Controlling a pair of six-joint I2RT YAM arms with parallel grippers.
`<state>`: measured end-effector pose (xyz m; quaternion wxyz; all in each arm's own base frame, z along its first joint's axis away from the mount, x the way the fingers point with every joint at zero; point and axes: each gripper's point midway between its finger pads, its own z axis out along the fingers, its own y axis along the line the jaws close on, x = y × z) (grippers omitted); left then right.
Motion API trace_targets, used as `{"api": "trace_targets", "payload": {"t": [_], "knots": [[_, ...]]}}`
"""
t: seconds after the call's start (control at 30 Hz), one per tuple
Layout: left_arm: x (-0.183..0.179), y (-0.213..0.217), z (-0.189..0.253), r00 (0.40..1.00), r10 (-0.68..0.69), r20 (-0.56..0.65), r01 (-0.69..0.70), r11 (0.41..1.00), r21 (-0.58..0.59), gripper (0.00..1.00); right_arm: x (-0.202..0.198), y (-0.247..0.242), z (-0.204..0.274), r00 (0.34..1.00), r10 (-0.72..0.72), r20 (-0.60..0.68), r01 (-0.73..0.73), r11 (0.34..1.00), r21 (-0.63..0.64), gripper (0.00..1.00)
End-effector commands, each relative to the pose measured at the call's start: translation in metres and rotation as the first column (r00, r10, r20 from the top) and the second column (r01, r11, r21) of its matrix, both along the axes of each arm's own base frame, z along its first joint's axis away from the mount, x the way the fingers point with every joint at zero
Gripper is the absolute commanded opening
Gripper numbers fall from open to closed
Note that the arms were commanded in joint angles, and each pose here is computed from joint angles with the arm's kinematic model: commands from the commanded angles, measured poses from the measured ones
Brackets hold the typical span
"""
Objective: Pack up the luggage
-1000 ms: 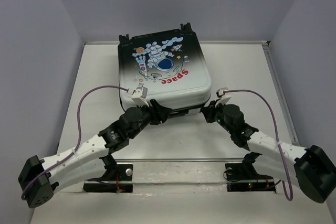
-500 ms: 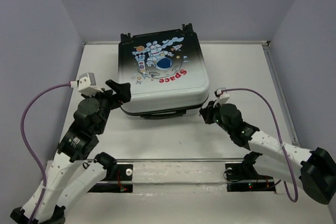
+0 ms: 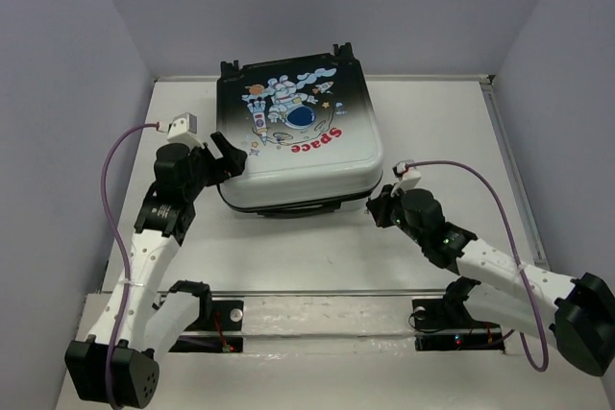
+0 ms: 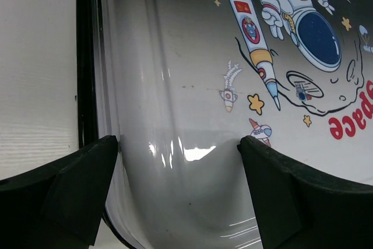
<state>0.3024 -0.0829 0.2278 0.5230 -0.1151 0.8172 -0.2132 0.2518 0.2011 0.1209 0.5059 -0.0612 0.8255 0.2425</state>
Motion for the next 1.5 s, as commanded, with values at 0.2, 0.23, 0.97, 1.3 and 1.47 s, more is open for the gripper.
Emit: {"api": "trace_targets", "payload": {"t": [0.2, 0.23, 0.97, 1.3, 1.47], "knots": [[-0.014, -0.079, -0.009, 0.970, -0.234, 0.063, 0.242, 0.945, -0.219, 0.76, -0.042, 0.127, 0.039, 0.988, 0.150, 0.045, -0.152, 0.988, 0.033, 0.07], [-0.015, -0.082, -0.008, 0.969, -0.237, 0.067, 0.246, 0.943, -0.225, 0.76, -0.045, 0.137, 0.040, 0.987, 0.150, 0.049, -0.152, 0.988, 0.028, 0.07], [-0.034, -0.069, 0.020, 0.948, -0.317, 0.043, 0.319, 0.945, -0.070, 0.79, -0.130, 0.337, 0.071, 0.822, 0.529, 0.212, -0.556, 0.826, 0.094, 0.07], [-0.029, -0.064, 0.003, 0.960, -0.279, 0.039, 0.281, 0.957, -0.074, 0.79, -0.163, 0.215, 0.109, 0.853, 0.521, -0.023, -0.521, 0.850, -0.070, 1.00], [-0.032, -0.063, -0.002, 0.959, -0.283, 0.030, 0.284, 0.956, -0.068, 0.79, -0.033, 0.101, 0.178, 0.988, 0.116, 0.105, -0.109, 0.992, -0.067, 1.00]]}}
